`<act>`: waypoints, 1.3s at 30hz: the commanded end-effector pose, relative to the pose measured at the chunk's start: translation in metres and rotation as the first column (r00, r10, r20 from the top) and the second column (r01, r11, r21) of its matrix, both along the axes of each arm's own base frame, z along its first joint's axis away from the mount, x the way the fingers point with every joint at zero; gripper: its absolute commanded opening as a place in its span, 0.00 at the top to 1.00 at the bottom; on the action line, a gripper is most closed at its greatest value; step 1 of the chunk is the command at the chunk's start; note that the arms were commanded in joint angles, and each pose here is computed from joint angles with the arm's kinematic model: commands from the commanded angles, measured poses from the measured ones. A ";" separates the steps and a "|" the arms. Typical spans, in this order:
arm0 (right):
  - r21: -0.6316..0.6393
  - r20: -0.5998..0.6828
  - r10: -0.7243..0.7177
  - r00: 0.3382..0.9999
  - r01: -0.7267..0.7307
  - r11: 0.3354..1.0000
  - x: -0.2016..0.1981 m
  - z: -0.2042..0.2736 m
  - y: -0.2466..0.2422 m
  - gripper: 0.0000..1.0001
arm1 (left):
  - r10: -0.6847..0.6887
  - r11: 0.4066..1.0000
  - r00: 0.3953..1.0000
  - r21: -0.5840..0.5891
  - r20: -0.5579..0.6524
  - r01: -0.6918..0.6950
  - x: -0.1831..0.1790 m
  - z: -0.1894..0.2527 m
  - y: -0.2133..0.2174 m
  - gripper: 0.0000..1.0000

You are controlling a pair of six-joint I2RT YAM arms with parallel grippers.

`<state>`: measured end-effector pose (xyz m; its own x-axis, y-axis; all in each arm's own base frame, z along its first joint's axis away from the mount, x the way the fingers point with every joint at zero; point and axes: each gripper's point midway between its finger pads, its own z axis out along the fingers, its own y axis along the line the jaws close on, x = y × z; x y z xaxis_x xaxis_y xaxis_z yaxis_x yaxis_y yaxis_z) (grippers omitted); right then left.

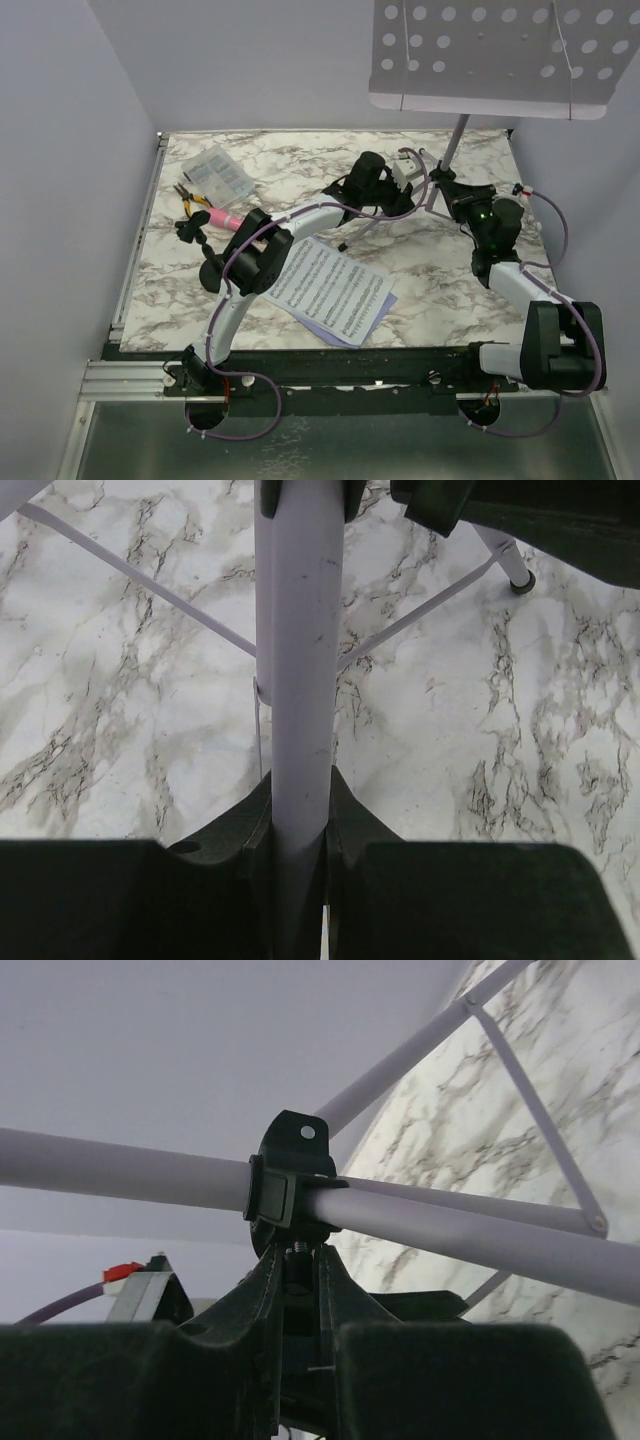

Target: Set up the instrument practice props

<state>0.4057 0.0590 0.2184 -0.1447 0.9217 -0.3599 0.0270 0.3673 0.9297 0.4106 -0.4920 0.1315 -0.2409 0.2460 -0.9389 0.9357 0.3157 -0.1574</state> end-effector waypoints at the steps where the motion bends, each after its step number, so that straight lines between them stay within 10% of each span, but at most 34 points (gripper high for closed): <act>1: 0.200 0.193 0.192 0.962 -0.230 0.952 -0.014 0.053 0.017 0.85 | 0.120 0.972 0.969 0.224 -0.215 -0.071 -0.013 -0.090 0.038 1.00; 13: -0.351 -0.080 0.169 0.982 -0.186 0.918 -0.014 0.021 -0.008 0.44 | 0.119 0.972 0.970 0.224 -0.212 -0.070 -0.013 -0.090 0.038 1.00; 25: -0.643 -0.103 0.328 0.939 -0.314 0.699 -0.013 0.059 -0.001 0.51 | 0.118 0.973 0.967 0.221 -0.224 -0.067 -0.014 -0.090 0.036 1.00; 39: -0.626 -0.195 0.350 0.916 -0.391 0.674 -0.005 0.037 0.017 0.61 | 0.115 0.974 0.967 0.219 -0.227 -0.065 -0.014 -0.090 0.037 1.00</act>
